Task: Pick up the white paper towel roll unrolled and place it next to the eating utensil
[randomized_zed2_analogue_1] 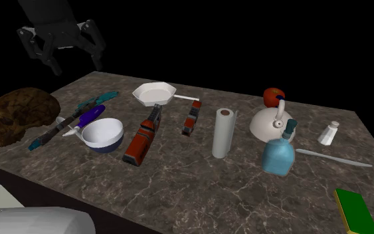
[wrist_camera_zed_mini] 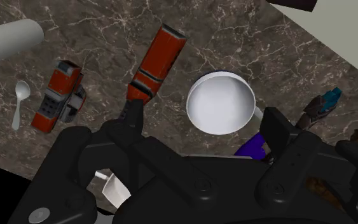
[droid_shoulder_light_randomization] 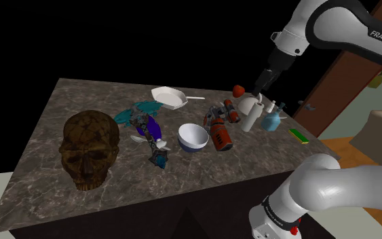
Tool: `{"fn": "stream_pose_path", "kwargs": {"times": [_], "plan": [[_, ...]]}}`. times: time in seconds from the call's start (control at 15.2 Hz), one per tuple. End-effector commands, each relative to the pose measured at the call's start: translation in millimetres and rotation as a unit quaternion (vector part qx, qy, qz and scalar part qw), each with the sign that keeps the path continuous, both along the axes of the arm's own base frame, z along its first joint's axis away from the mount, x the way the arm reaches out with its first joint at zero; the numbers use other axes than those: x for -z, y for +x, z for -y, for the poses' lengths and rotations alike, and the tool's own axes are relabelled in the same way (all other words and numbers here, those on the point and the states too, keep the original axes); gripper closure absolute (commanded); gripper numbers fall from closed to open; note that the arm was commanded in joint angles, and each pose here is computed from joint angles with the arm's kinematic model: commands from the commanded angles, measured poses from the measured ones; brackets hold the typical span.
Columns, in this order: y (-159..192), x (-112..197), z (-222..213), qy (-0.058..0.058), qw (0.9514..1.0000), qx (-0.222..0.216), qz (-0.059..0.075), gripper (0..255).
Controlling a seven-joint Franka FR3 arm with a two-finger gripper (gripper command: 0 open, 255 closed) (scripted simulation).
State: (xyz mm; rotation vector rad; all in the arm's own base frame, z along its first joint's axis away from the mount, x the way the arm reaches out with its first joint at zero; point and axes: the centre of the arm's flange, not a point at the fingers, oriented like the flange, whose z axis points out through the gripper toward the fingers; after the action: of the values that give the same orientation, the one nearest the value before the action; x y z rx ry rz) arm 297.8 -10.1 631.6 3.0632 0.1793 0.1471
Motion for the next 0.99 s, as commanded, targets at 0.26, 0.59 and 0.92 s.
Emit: {"fn": "stream_pose_path", "kwargs": {"times": [0.26,0.59,0.92], "plan": [[14.5,21.0,46.1,0.004,0.9997,0.024,0.007,0],[29.9,47.6,104.4,0.009,0.9984,0.054,0.016,0],[42.3,74.4,163.3,0.014,0.9961,0.083,0.025,0]]}}
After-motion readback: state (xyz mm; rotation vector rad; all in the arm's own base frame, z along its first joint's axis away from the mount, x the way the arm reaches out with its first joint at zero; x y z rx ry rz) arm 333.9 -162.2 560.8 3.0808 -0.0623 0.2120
